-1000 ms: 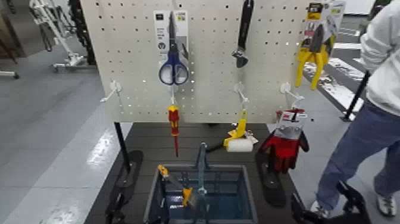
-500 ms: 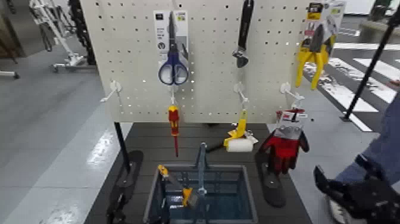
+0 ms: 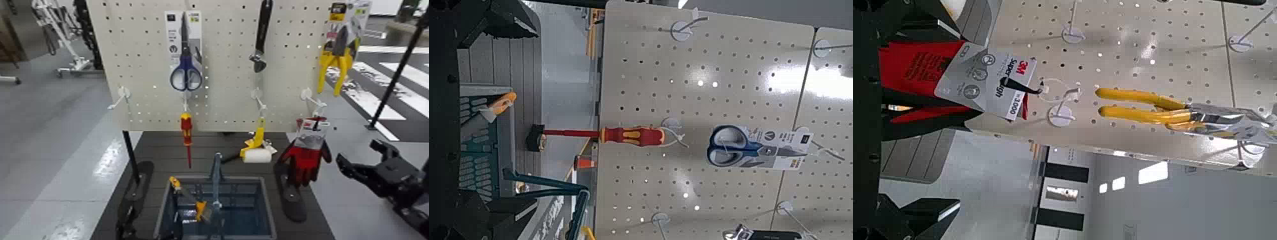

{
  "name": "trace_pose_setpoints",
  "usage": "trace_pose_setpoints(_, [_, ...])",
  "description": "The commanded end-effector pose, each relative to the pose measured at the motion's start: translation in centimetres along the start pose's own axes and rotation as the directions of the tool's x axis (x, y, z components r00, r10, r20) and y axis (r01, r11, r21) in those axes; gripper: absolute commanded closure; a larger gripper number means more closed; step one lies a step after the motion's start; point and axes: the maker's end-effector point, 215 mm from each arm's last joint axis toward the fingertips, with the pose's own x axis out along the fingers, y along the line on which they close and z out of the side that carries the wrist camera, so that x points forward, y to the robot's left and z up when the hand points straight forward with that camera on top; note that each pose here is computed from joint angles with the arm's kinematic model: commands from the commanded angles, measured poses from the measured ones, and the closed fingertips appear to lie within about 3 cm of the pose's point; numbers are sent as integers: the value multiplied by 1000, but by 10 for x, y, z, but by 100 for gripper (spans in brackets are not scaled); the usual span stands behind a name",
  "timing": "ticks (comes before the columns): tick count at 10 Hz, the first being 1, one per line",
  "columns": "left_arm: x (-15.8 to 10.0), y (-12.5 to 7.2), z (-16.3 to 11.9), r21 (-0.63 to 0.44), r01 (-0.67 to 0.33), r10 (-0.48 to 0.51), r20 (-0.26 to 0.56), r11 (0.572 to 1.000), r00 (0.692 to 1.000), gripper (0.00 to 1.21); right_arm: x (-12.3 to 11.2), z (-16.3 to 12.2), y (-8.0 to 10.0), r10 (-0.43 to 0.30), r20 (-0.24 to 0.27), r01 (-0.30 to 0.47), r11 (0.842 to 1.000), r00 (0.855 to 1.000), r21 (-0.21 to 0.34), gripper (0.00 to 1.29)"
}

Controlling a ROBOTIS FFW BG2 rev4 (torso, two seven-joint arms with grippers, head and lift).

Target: Put the red colored gloves into the crate.

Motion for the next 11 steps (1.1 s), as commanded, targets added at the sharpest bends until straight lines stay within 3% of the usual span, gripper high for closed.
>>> trace_pose_setpoints(1, [1,-2,1,-4,2,-2,2,1000,1000,11,25,0,-10,59,18,-59,998,998,20,14])
trace_pose_setpoints(5, [4,-5,0,-7,15,-15,0,1000,1000,11,64,4,2,191,38,-193,980,981,50,16])
trace_pose_setpoints(11, [4,-7,-1,-6,26,-26,-1,1000,1000,11,85,0,19,284,29,-286,955,958,76,17])
